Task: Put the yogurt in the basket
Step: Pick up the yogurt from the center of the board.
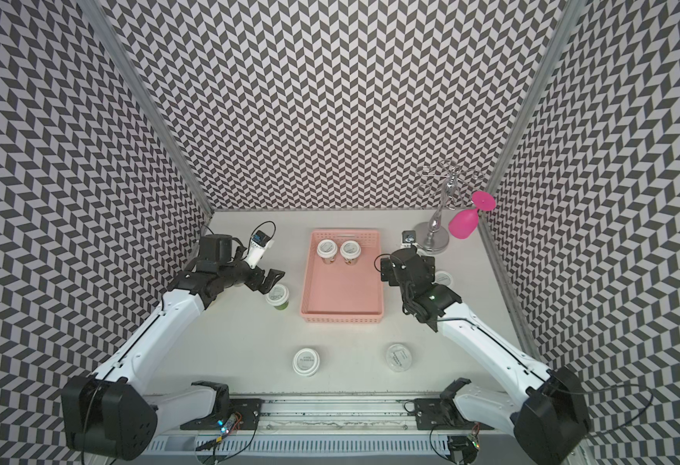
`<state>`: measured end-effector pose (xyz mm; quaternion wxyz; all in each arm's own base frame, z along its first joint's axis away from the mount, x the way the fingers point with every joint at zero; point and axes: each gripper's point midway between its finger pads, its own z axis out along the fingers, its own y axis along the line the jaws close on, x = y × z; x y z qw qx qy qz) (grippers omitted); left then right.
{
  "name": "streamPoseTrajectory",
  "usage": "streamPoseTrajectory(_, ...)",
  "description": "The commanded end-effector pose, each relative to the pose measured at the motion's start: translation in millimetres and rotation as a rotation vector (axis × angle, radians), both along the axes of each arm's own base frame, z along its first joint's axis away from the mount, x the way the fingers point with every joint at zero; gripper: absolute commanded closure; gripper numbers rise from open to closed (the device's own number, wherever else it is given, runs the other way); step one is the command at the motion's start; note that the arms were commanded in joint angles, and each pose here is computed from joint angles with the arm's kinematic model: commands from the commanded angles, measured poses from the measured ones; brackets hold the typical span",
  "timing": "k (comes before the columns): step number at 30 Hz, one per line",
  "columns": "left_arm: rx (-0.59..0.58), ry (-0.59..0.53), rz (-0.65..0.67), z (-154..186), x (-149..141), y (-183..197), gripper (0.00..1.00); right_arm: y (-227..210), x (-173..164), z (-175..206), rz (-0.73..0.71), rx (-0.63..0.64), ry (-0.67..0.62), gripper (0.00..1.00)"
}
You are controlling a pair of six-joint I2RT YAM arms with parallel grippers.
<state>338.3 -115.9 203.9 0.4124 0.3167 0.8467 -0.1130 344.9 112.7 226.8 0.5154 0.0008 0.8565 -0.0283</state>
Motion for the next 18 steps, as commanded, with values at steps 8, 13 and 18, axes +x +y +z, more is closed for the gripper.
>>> streamPoseTrajectory(8, 0.087, 0.133, 0.026, -45, -23, 8, 0.0, -14, 2, 25, -0.062, -0.008, -0.098, 0.0)
streamPoseTrajectory(13, 0.088, 0.16, 0.079, -59, -23, 14, 0.0, -13, 2, 25, -0.056, 0.0, -0.097, 0.01)
streamPoseTrajectory(18, 0.087, 0.224, 0.1, -74, -21, 14, 0.0, -14, 1, 27, -0.058, 0.005, -0.106, 0.0)
